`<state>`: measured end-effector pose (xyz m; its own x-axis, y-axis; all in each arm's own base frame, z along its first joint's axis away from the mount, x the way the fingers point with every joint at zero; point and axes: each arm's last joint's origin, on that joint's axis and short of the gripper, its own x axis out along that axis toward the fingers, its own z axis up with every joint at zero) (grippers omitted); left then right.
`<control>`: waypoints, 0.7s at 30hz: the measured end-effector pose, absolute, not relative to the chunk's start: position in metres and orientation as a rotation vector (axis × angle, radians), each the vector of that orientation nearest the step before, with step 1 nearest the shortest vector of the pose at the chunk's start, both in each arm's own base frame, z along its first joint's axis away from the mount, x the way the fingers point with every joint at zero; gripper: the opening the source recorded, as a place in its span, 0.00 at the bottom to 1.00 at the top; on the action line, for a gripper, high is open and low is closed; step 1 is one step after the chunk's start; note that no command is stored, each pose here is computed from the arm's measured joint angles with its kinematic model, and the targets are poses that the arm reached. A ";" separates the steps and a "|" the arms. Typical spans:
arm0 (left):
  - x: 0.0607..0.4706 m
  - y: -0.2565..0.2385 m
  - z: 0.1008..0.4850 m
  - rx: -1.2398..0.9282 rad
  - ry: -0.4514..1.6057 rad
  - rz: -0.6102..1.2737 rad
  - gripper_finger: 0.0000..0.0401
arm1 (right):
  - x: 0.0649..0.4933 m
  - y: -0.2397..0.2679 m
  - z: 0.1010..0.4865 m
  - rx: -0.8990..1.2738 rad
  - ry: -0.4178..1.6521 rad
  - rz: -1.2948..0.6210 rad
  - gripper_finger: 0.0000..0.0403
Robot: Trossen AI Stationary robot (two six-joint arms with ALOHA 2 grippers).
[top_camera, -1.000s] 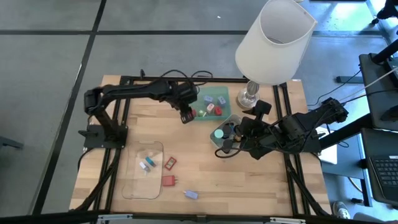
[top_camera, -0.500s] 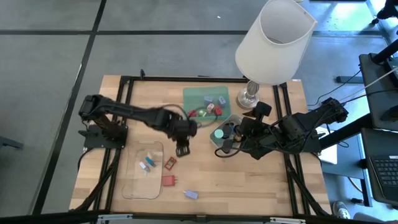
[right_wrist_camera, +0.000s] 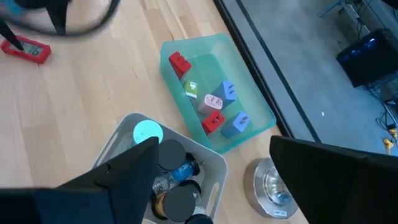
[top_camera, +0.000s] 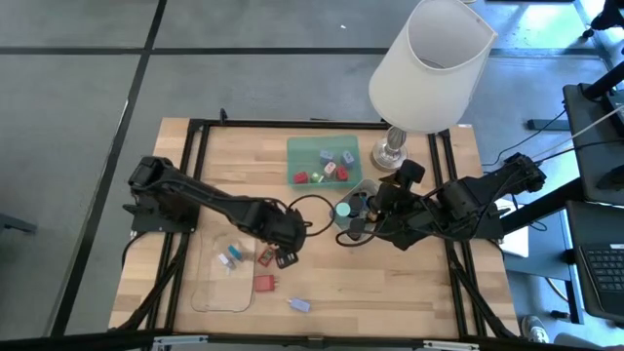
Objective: Pick & Place Office items
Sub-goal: Put the red digital clock into the transparent bin
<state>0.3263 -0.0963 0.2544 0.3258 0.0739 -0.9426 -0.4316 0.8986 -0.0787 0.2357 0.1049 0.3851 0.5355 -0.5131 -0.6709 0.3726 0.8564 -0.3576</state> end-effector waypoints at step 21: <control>0.345 -0.093 0.155 -0.282 1.656 0.405 0.63 | 0.236 0.106 0.385 -0.179 0.865 -0.512 0.77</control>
<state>0.3446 -0.0932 0.1548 -0.1262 0.0505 -0.9907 -0.4123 0.9057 0.0987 0.2360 0.1056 0.3849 0.5368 -0.4988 -0.6805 0.3567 0.8651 -0.3527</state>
